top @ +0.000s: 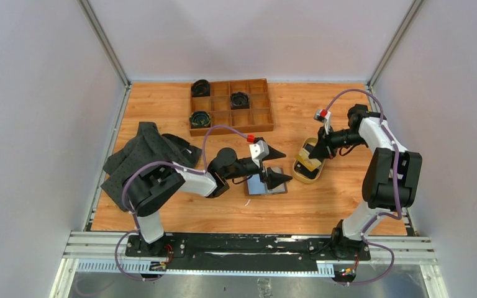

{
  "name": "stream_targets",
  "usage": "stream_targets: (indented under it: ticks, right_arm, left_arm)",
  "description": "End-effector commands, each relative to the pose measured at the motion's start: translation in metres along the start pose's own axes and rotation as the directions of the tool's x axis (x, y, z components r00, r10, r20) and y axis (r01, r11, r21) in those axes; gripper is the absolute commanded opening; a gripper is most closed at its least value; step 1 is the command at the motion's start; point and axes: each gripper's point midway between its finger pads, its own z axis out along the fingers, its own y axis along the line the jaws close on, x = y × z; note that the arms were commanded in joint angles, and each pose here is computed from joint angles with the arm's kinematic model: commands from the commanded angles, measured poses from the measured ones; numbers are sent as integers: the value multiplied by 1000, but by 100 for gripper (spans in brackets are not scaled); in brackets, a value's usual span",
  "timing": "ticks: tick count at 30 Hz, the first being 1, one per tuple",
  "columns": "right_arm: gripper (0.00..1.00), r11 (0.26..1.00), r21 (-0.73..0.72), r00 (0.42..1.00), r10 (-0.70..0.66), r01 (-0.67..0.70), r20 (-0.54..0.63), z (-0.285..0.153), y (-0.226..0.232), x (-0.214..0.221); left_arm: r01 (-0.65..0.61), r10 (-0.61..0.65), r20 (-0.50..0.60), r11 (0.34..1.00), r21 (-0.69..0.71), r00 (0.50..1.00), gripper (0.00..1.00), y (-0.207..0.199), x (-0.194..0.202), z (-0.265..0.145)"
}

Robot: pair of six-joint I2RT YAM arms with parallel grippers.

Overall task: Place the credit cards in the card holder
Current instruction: Pick up the credit card from the storage box.

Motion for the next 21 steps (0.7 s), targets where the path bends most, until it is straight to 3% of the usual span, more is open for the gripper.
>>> stream_targets:
  ticks: [1,9,16,21]
  right_arm:
    - [0,1000,-3,1000,-14,15,26,-4,4,0]
    - [0,1000,1,999,-25,25,27,-5,4,-2]
    - [0,999,7,999,-36,36,19,-6,4,0]
    - [0,998,13,998,-61,61,22,-7,6,-2]
  left_arm:
    - [-59,59,10,998,23,998,91,-7,-1,7]
    - [-84,84,-71,996,12,994,91,6,3,23]
    - [-78,84,-45,989,123,995,87,19,-2,37]
    - [-121,140,-141,983,140,980,83,28,22,39]
